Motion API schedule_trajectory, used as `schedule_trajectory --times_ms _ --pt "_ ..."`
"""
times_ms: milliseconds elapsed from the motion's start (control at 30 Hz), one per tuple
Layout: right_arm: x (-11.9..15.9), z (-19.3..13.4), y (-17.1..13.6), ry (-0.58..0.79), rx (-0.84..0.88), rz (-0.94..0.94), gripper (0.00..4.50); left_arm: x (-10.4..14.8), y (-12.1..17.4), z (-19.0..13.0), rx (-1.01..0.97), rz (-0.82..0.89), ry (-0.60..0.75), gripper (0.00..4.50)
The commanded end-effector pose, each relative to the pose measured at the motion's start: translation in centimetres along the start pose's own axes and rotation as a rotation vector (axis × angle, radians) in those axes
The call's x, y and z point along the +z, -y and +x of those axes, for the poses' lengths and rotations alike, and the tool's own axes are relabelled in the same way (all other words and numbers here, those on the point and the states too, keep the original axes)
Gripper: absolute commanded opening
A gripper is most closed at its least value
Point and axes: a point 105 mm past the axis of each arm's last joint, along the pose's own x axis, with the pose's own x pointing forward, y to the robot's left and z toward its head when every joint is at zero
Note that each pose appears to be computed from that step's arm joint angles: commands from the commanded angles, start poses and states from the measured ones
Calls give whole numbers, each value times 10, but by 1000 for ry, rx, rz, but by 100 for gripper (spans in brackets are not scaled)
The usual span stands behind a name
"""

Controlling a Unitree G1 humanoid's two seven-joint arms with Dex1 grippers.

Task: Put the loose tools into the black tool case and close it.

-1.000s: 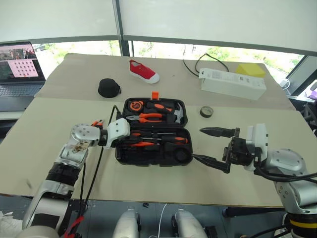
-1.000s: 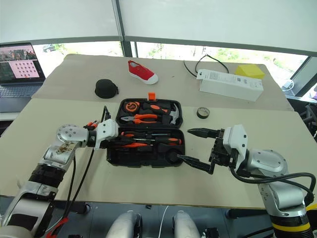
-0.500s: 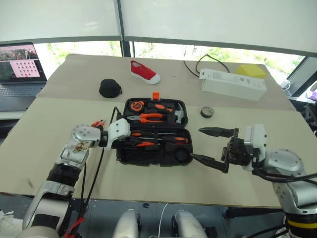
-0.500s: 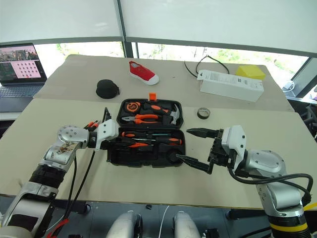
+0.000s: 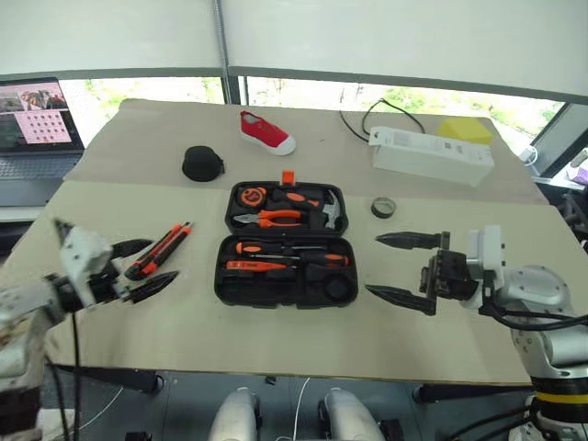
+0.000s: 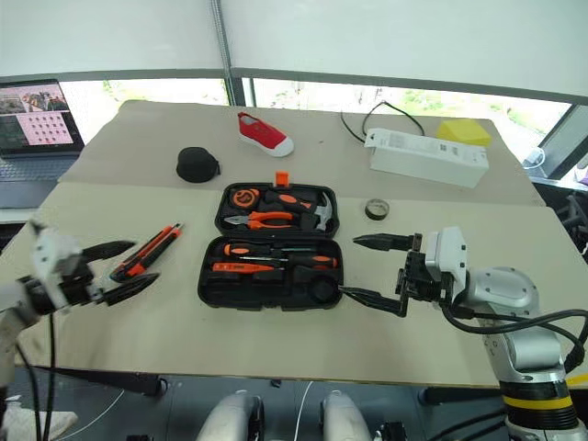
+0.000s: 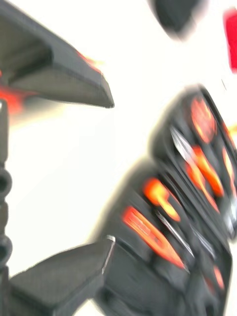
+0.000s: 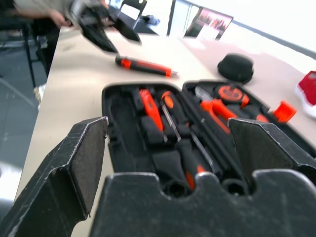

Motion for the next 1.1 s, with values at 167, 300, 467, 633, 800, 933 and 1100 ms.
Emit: schedule_trajectory --times_ms 167,300,467,633,800,933,1100 --pt "-10 -17 1 13 -99 -74 450 -36 -29 -86 357 -110 -54 447" --pt "-10 -14 -4 42 -107 -49 450 -44 -33 -94 415 -136 -85 447" --pt "5 -2 -1 99 -102 -47 450 -17 -30 -49 266 -138 -64 447" --pt "25 13 3 172 -89 -71 450 0 -38 6 193 -72 -156 447" --pt "41 26 3 240 -86 -64 450 -1 -53 47 244 -80 -200 447" --pt "43 32 4 252 -100 -65 450 -10 -49 73 199 -108 -250 447" --pt "42 29 6 238 -129 -70 450 -12 -43 86 143 -118 -254 355"
